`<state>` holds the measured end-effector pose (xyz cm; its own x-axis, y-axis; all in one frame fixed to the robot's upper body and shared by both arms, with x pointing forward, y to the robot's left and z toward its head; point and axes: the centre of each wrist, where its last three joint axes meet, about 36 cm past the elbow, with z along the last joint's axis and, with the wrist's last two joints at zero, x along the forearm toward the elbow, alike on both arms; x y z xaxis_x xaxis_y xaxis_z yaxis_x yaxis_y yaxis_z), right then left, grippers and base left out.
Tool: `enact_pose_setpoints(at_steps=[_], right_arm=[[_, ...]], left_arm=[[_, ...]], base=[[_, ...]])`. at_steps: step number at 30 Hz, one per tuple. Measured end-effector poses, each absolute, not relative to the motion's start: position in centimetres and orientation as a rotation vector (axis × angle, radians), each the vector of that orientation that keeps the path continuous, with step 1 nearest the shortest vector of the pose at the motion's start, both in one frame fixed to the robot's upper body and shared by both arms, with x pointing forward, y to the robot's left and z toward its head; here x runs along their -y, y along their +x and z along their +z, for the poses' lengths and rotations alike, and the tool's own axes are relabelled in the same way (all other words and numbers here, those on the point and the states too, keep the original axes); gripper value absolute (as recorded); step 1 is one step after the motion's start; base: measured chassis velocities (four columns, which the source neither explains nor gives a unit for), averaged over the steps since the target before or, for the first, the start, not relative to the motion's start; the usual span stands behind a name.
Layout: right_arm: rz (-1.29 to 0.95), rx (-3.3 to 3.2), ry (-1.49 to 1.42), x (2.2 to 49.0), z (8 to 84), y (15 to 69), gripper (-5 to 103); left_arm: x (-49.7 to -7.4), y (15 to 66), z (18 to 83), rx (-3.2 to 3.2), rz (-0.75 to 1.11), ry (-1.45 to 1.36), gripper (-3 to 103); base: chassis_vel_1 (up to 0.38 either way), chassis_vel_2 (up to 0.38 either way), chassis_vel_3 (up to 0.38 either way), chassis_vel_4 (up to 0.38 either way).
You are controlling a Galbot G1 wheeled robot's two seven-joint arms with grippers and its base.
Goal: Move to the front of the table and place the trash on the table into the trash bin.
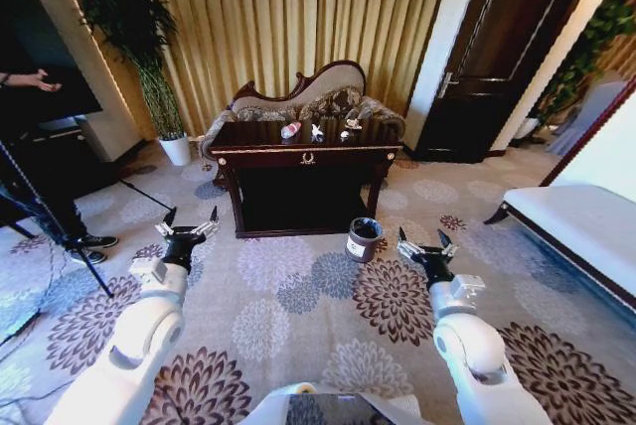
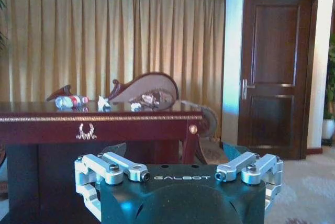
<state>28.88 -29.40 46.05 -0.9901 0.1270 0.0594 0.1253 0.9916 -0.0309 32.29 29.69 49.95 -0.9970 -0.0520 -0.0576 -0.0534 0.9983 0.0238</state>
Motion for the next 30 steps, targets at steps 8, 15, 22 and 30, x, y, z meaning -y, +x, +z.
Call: enact_pose_setpoints(at_steps=[8,15,22,30], right_arm=[[-0.001,3.048,-0.144,34.7,47.0,22.7,100],[-0.097,3.069,-0.043,33.1,50.4,23.1,100],[-0.152,3.079,0.005,32.0,52.3,23.9,100],[-0.196,3.098,0.047,31.6,54.3,24.1,100]], left_arm=[[-34.7,27.6,47.3,-3.124,0.005,-0.166,100],[-38.6,22.7,46.2,-3.158,0.047,-0.238,100],[-37.1,21.6,49.1,-3.135,-0.049,-0.092,100],[-36.5,21.9,49.6,-3.148,-0.065,-0.023,100]], base=[[0.0,0.0,0.0,0.0],[0.0,0.0,0.0,0.0],[0.0,0.0,0.0,0.0],[0.0,0.0,0.0,0.0]])
